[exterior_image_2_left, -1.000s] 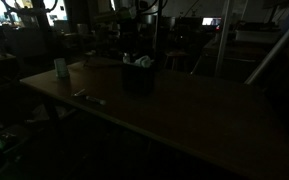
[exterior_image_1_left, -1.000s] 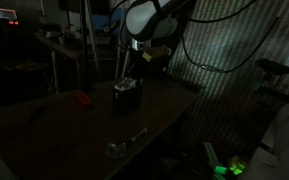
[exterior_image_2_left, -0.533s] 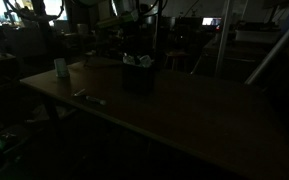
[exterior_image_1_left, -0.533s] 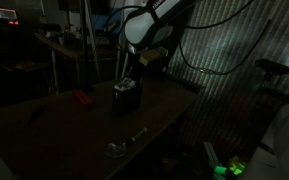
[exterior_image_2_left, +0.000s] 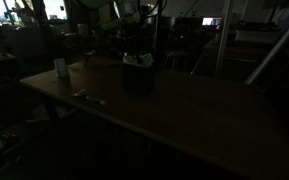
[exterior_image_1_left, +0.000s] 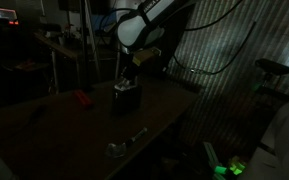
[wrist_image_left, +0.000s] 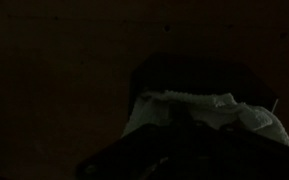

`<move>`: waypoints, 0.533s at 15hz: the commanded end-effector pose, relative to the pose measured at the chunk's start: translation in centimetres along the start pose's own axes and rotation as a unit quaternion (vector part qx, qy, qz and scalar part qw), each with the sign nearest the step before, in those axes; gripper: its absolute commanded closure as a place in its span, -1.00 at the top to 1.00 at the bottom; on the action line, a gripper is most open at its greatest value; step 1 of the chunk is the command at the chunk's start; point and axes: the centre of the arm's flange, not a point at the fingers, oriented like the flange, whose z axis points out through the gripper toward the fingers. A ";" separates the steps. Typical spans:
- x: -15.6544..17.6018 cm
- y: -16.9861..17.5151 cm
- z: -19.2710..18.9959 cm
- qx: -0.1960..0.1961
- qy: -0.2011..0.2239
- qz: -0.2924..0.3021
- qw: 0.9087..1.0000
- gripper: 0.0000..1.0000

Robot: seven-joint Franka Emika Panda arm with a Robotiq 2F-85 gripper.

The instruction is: Take the cloth and shove it in the box

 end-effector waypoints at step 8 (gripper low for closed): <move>2.6 -3.4 7.7 0.032 -0.053 -0.017 0.998 -1.00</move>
